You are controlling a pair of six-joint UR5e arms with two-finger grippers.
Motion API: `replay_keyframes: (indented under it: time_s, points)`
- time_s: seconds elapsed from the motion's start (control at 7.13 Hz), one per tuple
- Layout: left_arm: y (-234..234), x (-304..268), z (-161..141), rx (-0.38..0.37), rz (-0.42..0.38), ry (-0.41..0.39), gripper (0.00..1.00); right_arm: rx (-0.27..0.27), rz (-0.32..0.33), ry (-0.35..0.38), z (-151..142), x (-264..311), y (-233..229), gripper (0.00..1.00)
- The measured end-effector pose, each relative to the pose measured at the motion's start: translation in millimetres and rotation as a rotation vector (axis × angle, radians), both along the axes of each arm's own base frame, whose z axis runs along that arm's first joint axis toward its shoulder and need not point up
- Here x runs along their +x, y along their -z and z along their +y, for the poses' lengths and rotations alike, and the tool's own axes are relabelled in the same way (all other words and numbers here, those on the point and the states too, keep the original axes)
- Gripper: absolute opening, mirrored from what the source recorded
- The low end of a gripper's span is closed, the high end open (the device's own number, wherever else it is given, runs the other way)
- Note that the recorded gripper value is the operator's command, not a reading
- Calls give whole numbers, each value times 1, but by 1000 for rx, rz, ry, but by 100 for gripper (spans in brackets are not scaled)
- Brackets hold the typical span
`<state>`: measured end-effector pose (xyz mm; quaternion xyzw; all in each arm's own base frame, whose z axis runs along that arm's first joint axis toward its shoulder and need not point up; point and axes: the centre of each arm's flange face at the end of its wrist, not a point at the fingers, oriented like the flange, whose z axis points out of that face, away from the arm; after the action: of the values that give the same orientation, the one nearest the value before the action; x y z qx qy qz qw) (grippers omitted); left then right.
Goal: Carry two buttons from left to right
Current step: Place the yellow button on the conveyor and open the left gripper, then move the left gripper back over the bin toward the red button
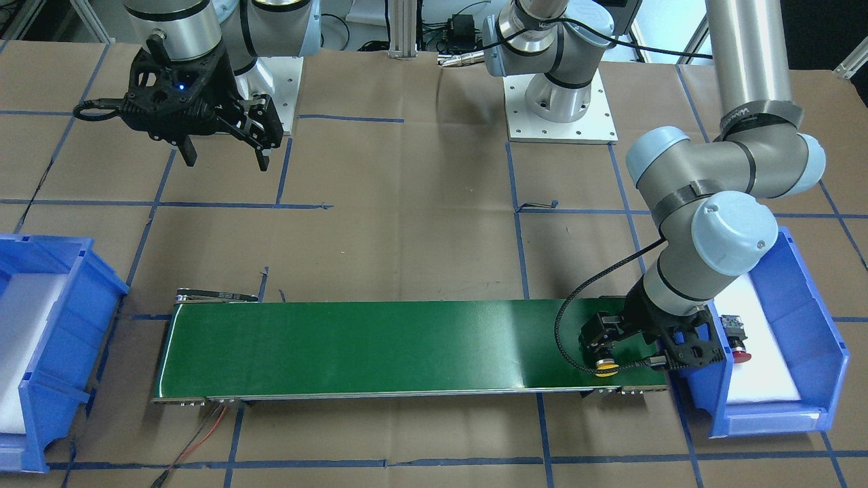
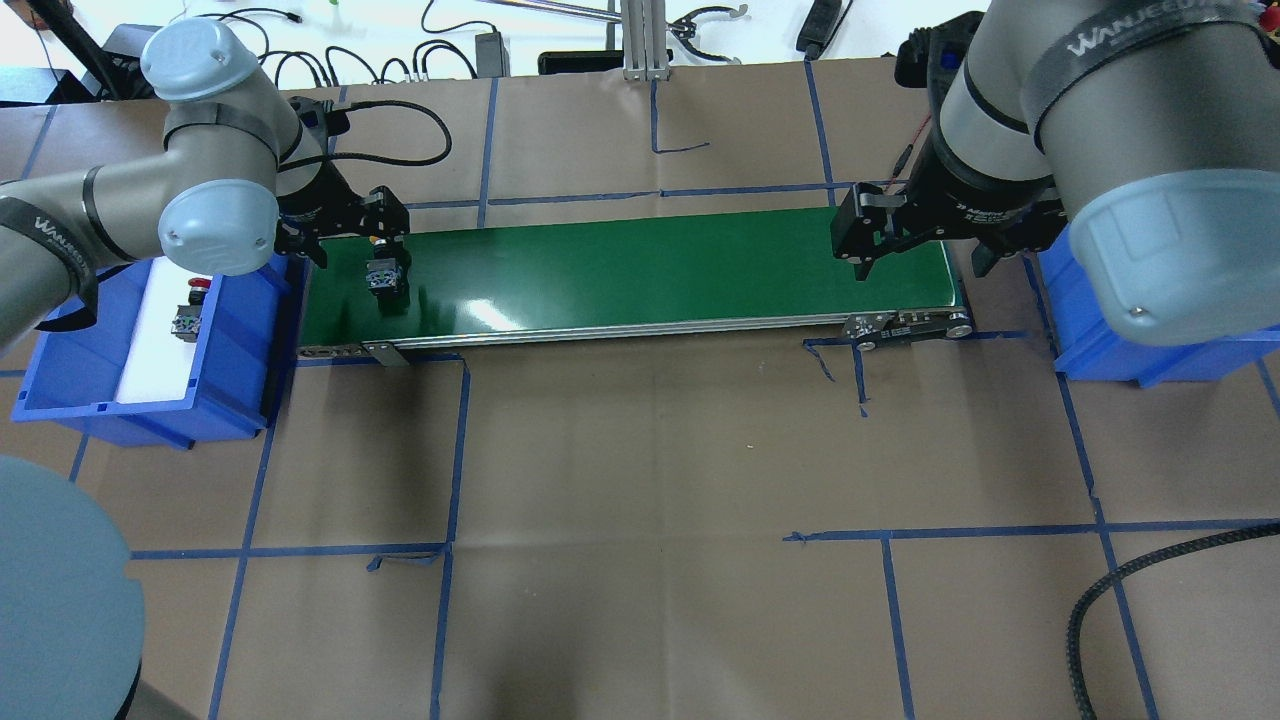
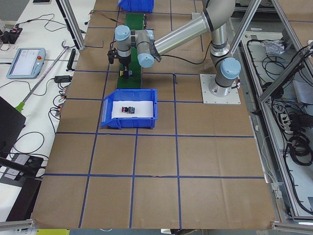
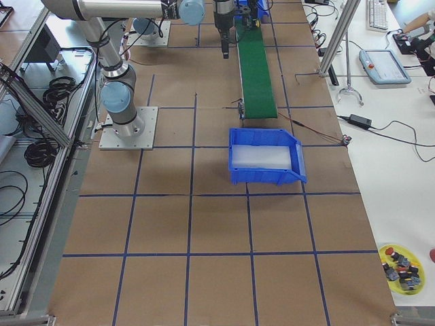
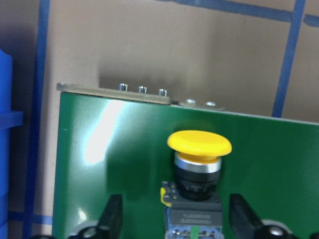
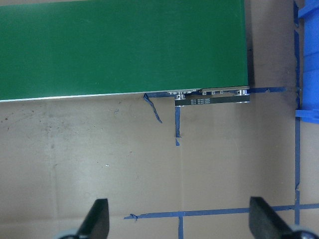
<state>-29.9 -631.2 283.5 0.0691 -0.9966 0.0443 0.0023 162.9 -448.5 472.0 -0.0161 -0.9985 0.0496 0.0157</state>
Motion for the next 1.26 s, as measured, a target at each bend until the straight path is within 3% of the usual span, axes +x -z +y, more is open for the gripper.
replay_keyframes:
  time_s: [0.28,0.7,0.98,1.26]
  points:
    - [-50,6,-10,-19,-7,16,100,0,0,0,0,0,0,100]
    - [-137,9,-14,9,-5,47,100,0,0,-1,-1,0,1,100]
    - [-148,27,-17,17,-10,77,100,0,0,-1,-1,0,1,100]
    - [-145,80,-16,24,-12,83,100,0,0,-1,-1,0,1,100]
